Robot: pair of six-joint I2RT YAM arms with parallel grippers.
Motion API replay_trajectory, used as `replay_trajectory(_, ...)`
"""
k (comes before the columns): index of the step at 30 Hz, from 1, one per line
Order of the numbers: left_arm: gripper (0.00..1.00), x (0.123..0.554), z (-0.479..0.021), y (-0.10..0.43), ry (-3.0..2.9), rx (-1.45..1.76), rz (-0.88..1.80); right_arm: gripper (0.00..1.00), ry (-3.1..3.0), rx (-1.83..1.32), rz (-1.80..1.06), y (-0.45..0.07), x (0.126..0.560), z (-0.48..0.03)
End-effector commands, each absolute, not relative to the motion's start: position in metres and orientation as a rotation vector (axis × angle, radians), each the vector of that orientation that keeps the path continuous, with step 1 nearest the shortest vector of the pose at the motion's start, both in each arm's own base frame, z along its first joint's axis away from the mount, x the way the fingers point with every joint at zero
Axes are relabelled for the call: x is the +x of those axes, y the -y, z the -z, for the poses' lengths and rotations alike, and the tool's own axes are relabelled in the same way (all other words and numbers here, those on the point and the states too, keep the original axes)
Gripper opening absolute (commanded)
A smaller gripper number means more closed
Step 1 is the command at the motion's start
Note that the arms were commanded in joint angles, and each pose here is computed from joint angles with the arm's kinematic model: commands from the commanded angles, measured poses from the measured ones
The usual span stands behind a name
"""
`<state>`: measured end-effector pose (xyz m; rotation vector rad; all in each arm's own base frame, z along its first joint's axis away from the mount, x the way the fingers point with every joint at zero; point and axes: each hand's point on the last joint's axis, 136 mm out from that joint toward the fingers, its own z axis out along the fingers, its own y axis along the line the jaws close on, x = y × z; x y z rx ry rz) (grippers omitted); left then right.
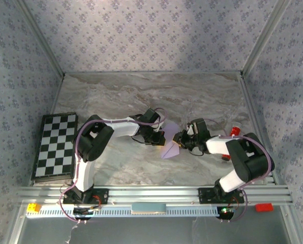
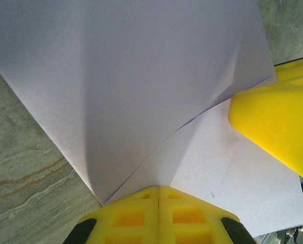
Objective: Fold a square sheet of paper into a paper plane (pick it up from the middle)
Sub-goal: Turn over the paper at the center of the table.
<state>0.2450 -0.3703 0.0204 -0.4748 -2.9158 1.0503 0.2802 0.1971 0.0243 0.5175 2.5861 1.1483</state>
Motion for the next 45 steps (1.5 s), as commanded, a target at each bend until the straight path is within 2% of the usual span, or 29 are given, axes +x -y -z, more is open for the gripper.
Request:
replay_trajectory(1,0.02,0.24,-0.019,0.363,2.916,-0.435,-1.023,0.14,-2.575,0.51,-1.167,-0.196,0.28,-0.022)
replay_trajectory(3,0.06,0.244,-0.029,0.365,2.933,-0.428,-1.064,0.09,-2.563,0.48,-1.179,-0.196,0.282,-0.027)
replay_trajectory(6,0.16,0.253,-0.044,0.366,3.005,-0.387,-1.135,0.09,-2.567,0.406,-1.162,-0.197,0.282,-0.036)
replay_trajectory(12,0.23,0.265,-0.085,0.339,3.219,-0.317,-1.187,0.07,-2.584,0.235,-1.038,-0.189,0.276,-0.065)
replay_trajectory(19,0.27,0.257,-0.11,0.277,3.447,-0.209,-1.079,0.06,-2.625,0.001,-0.6,-0.156,0.266,-0.11)
replay_trajectory(23,0.35,0.254,-0.118,0.24,3.556,-0.07,-1.04,0.06,-2.631,-0.007,-0.262,-0.126,0.264,-0.131)
replay_trajectory(32,0.42,0.245,-0.12,0.201,3.63,0.084,-0.993,0.05,-2.549,-0.206,0.433,-0.103,0.276,-0.162)
replay_trajectory(37,0.44,0.247,-0.126,0.178,3.672,0.208,-0.921,0.04,-2.5,-0.282,0.648,-0.116,0.284,-0.155)
replay_trajectory(45,0.48,0.241,-0.131,0.142,3.713,0.435,-0.863,0.04,-2.551,-0.414,0.705,-0.182,0.29,-0.102)
